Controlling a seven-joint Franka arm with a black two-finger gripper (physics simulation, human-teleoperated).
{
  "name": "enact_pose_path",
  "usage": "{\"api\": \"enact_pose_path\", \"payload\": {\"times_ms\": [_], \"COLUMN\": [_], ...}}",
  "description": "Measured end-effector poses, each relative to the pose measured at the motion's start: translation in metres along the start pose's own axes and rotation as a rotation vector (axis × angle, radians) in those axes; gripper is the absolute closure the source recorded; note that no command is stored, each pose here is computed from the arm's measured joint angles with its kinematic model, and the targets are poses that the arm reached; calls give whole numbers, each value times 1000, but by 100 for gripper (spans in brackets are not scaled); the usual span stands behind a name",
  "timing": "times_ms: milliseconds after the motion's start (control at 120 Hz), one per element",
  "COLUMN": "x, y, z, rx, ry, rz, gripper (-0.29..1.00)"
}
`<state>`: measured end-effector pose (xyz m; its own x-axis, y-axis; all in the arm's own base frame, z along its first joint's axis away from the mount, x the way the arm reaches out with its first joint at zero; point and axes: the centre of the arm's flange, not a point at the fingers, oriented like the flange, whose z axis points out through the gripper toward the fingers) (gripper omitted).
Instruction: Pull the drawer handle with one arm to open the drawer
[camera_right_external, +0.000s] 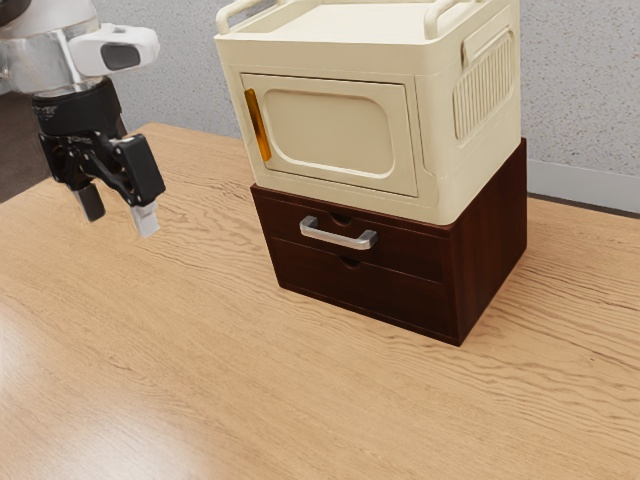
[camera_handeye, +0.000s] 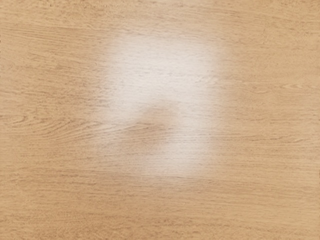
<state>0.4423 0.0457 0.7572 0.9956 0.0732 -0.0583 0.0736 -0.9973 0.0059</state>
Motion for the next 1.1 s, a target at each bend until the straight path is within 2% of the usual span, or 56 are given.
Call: {"api": "enact_pose_path", "payload": {"times_ms": [167,333,433,617,683,783,858,933,1100], "x": [10,0,-40,-107,-121,-125,-128,-131,-119], "y": [11,24,27,18,19,28,50,66,55], "z": [-3,-1,17,79,90,89,93,90,92], "rx": [22,51,58,5,0,29,134,199,179], "ry": [59,54,54,61,97,158,198,240,289], "rz": [-2,9,29,28,53,175,329,486,719], "gripper": [0,0,0,0,0,0,0,0,0]}}
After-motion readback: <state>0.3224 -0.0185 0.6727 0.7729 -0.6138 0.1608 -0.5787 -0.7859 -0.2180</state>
